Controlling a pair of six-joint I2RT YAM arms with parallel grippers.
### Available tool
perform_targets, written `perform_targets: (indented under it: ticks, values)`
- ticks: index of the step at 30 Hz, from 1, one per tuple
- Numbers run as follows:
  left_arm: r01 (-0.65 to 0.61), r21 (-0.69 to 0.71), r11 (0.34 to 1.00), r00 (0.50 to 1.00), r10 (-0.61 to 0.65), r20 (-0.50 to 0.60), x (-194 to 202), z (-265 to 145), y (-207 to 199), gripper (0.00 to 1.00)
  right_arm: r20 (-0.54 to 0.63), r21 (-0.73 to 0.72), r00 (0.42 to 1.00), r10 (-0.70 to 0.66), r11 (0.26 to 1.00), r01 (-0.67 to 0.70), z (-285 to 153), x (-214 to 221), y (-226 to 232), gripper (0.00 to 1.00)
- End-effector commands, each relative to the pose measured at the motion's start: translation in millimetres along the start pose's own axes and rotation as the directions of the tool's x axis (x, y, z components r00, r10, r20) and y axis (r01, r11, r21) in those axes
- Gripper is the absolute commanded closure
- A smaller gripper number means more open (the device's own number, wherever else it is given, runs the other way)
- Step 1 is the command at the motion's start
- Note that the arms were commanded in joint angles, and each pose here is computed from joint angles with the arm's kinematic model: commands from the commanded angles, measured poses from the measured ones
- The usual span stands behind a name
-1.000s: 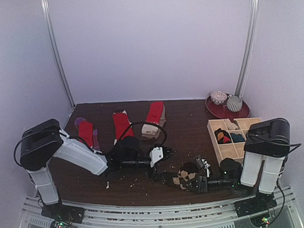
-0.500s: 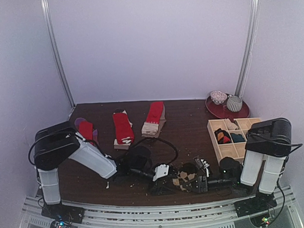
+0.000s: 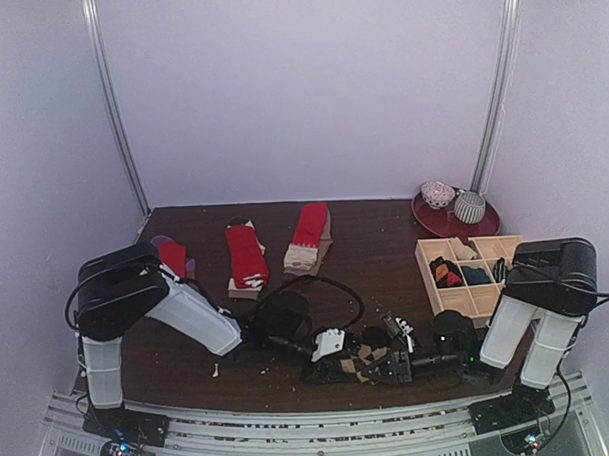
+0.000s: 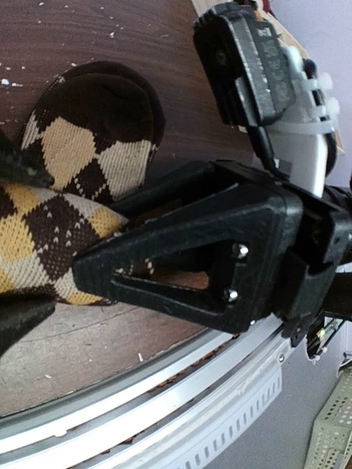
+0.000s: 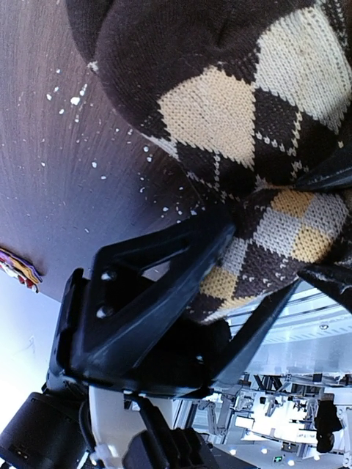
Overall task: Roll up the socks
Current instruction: Roll a pair of socks at the center of the board.
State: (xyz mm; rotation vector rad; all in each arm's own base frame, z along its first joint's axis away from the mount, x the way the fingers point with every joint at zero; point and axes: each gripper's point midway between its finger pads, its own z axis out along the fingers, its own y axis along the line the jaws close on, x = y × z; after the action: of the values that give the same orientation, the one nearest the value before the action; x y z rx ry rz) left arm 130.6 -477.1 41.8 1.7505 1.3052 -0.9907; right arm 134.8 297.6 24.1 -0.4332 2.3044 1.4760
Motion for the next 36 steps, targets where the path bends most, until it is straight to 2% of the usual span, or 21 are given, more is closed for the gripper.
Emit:
perform_targets:
  ticks: [1, 4, 7, 8, 12, 16, 18, 21, 25, 30, 36]
  values:
    - [0.012, 0.023, 1.000, 0.999, -0.011, -0.036, 11.1, 8.6, -3.1, 0.61, -0.187, 0.234, 0.971, 0.149, 0.967, -0.104, -12.5, 59.7, -55.4, 0.69]
    - [0.033, 0.014, 0.999, 0.997, -0.032, -0.070, 20.9, 9.8, -2.5, 0.72, -0.191, 0.230, 0.970, 0.148, 0.968, -0.102, -11.9, 60.1, -54.5, 0.69]
    - [0.070, -0.006, 0.998, 0.991, -0.070, -0.110, 31.6, 10.5, -1.0, 0.99, -0.193, 0.223, 0.971, 0.141, 0.970, -0.096, -10.4, 57.9, -52.1, 0.69]
    - [0.090, -0.016, 0.996, 0.988, -0.091, -0.123, 34.9, 10.3, 0.0, 1.00, -0.190, 0.220, 0.972, 0.136, 0.971, -0.093, -9.9, 55.8, -50.8, 0.68]
    - [0.219, -0.060, 0.974, 0.951, -0.227, -0.212, 61.5, 10.0, -2.1, 1.00, -0.195, 0.227, 0.977, 0.083, 0.973, -0.037, -8.4, 44.7, -44.7, 0.67]
    - [0.392, -0.106, 0.914, 0.858, -0.405, -0.317, 101.5, 5.9, -17.0, 1.00, -0.188, 0.284, 0.981, -0.040, 0.954, 0.093, -14.0, 18.4, -35.0, 0.49]
    - [0.463, -0.118, 0.878, 0.808, -0.473, -0.351, 116.8, 0.6, -28.1, 1.00, -0.147, 0.330, 0.982, -0.118, 0.930, 0.161, -22.4, -4.7, -26.5, 0.43]
    - [0.557, -0.121, 0.822, 0.734, -0.556, -0.390, 132.3, -7.7, -42.2, 1.00, -0.066, 0.410, 0.971, -0.229, 0.881, 0.235, -42.9, -36.1, -15.4, 0.40]
    - [0.645, -0.131, 0.753, 0.640, -0.626, -0.446, 150.5, -14.7, -51.7, 1.00, 0.052, 0.429, 0.946, -0.321, 0.862, 0.269, -62.6, -49.9, -6.9, 0.37]
    - [0.676, -0.140, 0.723, 0.591, -0.646, -0.482, 158.6, -13.7, -50.4, 1.00, 0.105, 0.392, 0.896, -0.430, 0.847, 0.360, -60.2, -36.6, 2.4, 0.37]
    - [0.679, -0.143, 0.720, 0.583, -0.647, -0.492, 157.7, -11.7, -42.2, 1.00, 0.094, 0.390, 0.807, -0.582, 0.768, 0.508, -52.4, -34.7, 10.2, 0.32]
